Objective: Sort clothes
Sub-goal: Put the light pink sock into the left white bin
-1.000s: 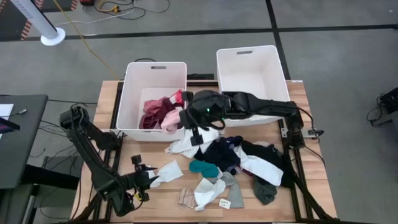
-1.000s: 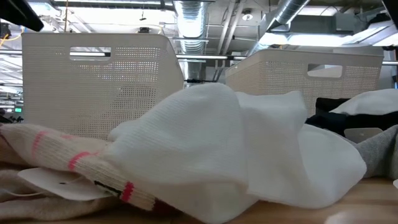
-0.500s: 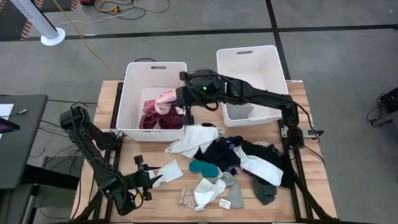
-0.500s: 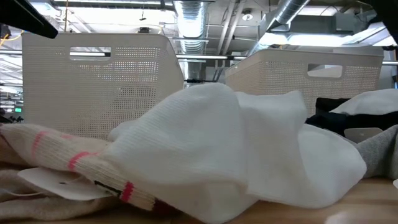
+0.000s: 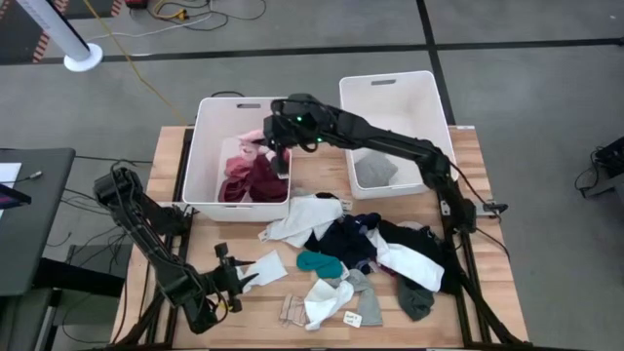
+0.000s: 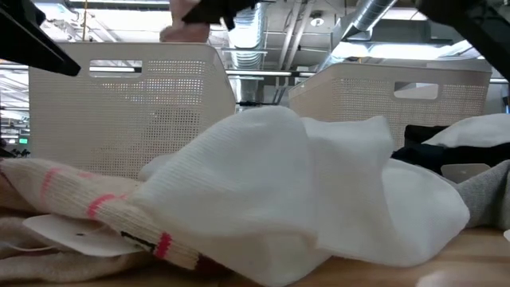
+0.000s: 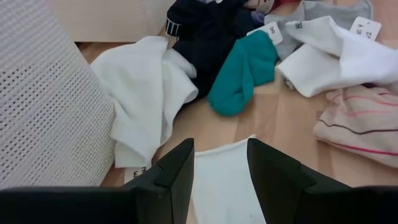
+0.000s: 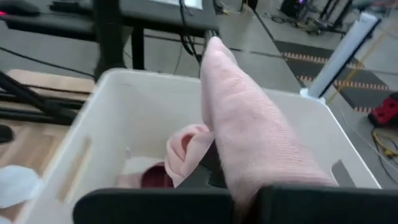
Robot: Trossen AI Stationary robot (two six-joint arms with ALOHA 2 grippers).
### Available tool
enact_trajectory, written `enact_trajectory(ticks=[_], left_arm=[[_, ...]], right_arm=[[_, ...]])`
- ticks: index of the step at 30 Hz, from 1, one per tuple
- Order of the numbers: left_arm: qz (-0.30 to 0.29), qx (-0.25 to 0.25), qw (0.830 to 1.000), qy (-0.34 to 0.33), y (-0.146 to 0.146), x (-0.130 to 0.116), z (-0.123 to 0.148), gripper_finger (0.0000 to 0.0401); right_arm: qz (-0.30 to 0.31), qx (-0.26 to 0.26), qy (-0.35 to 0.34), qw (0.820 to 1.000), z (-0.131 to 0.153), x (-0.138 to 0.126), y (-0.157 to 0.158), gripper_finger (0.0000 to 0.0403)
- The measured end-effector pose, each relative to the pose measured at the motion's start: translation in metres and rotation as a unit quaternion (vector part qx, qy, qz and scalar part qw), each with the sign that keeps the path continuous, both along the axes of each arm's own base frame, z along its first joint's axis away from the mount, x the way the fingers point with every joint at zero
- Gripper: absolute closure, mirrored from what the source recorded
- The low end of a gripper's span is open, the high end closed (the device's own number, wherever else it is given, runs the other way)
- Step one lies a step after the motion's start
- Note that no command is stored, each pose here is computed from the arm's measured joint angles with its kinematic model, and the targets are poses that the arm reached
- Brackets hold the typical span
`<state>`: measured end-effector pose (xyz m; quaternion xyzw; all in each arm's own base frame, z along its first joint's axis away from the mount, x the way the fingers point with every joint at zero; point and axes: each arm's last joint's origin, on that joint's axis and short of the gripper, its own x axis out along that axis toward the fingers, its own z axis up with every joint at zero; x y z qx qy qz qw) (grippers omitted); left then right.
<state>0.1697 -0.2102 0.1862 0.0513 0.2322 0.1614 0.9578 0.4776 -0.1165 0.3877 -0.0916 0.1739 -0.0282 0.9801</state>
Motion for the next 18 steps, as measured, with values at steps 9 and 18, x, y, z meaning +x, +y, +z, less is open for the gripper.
enact_trajectory(ticks=[9,18], left_arm=[[-0.003,-0.001,1.0,-0.002,0.001,0.0,-0.003,0.0257],[-0.002,0.0,1.0,-0.004,0.001,0.003,-0.003,0.0257]], right_arm=[[-0.023,0.015,-0.015,1.0,-0.019,0.011,-0.027,0.0397],[-0.034,0.021,-0.01,0.999,-0.049,0.027,-0.042,0.0397]])
